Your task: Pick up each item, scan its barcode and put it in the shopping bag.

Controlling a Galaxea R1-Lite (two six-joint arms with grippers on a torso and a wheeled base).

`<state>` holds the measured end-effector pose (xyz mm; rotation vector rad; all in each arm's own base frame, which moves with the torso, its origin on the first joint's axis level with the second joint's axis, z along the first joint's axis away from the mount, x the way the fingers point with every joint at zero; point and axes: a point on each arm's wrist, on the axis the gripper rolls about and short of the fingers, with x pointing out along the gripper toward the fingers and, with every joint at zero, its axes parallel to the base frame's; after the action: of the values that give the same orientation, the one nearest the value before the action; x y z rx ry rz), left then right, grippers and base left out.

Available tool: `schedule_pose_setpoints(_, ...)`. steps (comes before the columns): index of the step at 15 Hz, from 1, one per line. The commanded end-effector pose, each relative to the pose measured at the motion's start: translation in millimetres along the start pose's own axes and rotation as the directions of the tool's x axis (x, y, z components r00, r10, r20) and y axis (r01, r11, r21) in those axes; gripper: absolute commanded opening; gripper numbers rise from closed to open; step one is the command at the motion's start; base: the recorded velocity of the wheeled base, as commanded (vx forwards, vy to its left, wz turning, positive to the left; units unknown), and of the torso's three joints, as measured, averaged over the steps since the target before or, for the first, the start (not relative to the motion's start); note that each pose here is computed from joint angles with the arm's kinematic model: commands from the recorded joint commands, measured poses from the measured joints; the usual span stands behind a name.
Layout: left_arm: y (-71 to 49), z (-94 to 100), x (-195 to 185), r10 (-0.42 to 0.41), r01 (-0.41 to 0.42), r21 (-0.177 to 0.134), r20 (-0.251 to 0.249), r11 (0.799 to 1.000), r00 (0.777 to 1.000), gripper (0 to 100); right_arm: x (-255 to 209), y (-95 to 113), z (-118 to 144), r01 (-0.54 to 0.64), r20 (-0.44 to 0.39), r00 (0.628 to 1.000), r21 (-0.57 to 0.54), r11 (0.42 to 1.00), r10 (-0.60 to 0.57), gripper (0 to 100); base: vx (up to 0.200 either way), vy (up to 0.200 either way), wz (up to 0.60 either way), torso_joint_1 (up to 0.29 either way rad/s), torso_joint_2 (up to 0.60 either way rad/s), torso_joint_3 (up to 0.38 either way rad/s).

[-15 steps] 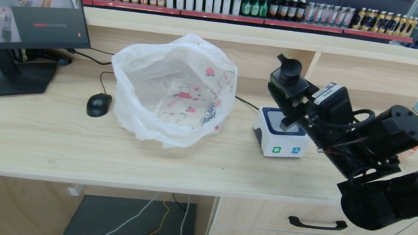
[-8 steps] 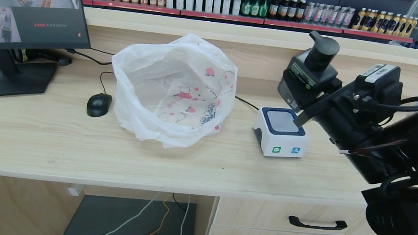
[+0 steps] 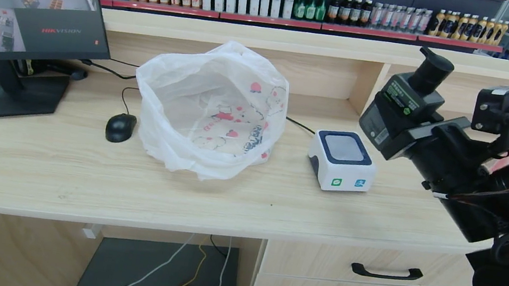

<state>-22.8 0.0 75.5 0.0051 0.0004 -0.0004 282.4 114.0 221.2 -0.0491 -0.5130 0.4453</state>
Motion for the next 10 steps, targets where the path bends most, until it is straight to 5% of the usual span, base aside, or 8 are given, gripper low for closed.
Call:
schedule_pose_setpoints(1,0.0,0.0,0.0,-0.001,0.001,0.001,0.0,1.0,1.0,100,-9.7,4.5,-8.7,0.004,-0.054,0.999,0.01,1.0,-0.003,0,0.0,0.0,0.0,0.0,0.0,0.0)
schedule_pose_setpoints(8,0.0,0.0,0.0,0.0,0.0,-0.002,0.0,1.0,1.0,100,-6.7,25.7,-10.8,0.157,-0.086,0.985,0.119,0.98,-0.147,0,0.0,0.0,0.0,0.0,0.0,0.0)
schedule_pose_setpoints(10,0.0,0.0,0.0,0.0,0.0,-0.004,0.0,1.0,1.0,100,-1.9,24.9,-6.4,0.158,-0.061,0.987,0.124,0.98,-0.151,0,0.0,0.2,0.0,0.0,0.0,0.002)
